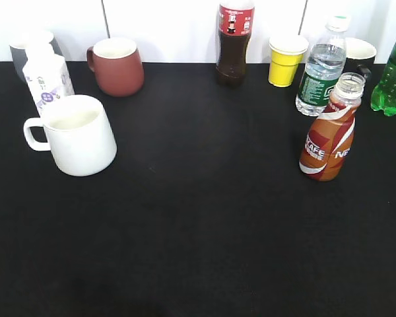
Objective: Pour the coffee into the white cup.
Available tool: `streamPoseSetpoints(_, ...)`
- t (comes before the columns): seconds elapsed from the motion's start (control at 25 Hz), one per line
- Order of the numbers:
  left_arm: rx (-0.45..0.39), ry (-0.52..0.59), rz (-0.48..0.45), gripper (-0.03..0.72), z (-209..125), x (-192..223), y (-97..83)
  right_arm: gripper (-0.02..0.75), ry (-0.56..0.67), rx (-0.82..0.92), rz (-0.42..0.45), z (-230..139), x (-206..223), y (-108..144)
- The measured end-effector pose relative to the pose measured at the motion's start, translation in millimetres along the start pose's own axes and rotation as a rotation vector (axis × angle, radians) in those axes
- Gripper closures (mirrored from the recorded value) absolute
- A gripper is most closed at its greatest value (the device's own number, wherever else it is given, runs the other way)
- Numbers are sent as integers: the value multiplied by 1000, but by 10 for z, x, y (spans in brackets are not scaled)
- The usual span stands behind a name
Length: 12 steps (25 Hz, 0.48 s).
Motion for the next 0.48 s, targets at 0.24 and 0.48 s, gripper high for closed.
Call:
streamPoseSetpoints(0.24, 0, 0, 0, 461, 0, 0, 0, 153, 0, 0, 0, 0, 0, 0)
streamPoseSetpoints(0.48, 0, -13, -2, 135, 42, -13, -8, 153, 0, 0, 0, 0, 0, 0)
Point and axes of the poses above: a point on each arm's last joint axis where the gripper is mounted, x pointing out along that axis toward the gripper, y along the wrist's bending axis when the last joint is at zero, z = x × y, the point moved 10 cm from there along x, pointing out along that axis toward the gripper, and after that the axes turned 7 degrees about -x, right-handed, at the moved point
